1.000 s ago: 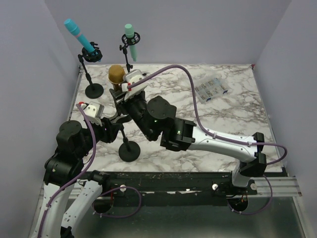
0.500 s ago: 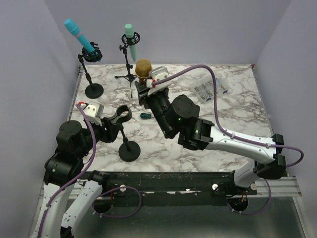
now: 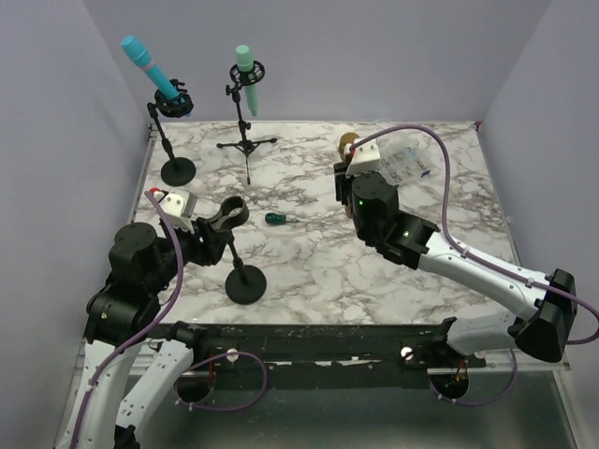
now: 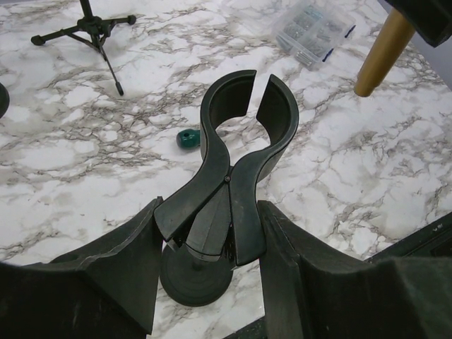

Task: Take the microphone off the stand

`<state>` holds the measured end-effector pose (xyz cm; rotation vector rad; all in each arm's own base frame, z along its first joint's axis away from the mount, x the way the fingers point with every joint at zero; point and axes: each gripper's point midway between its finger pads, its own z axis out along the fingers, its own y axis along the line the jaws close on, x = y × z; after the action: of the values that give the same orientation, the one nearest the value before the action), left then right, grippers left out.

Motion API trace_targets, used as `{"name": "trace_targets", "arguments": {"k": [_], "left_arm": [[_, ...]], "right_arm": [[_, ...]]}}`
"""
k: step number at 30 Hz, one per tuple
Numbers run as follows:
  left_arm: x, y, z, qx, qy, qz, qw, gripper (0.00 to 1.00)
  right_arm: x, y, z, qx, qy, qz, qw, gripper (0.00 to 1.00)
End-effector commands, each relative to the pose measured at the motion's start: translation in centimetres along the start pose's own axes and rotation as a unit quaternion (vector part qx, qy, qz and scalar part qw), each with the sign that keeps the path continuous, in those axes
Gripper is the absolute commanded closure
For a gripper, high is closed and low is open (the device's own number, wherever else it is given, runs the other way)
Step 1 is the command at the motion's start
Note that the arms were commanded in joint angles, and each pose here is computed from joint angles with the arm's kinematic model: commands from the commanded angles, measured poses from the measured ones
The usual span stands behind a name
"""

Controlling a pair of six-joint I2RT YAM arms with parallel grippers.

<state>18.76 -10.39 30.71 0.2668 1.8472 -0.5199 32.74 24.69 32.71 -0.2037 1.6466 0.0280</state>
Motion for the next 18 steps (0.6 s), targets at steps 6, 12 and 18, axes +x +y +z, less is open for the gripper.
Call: {"name": "trace_targets", "arguments": {"k": [6,12,18], "left_arm": [[1.1,-0.7,-0.4,0.013,0.032,-0.027,0.999,0.6],[0.4,-0.8,-0.8,0.01,0.021,-0.025,0.999,0.27],[-0.5,-1.6,-1.4,0.029,0.008,-0.022,0.999,0.08]], "right_arm": [[6.4,-2.4,1.8,0.008,0.084,0.018,0.996,0.99],[10.5,-2.7,3.2,0.0,0.167,0.007,0.986,0.99],[15.4,-1.6,3.7,-0.034,0.274,-0.009,0.961,0.99]]}}
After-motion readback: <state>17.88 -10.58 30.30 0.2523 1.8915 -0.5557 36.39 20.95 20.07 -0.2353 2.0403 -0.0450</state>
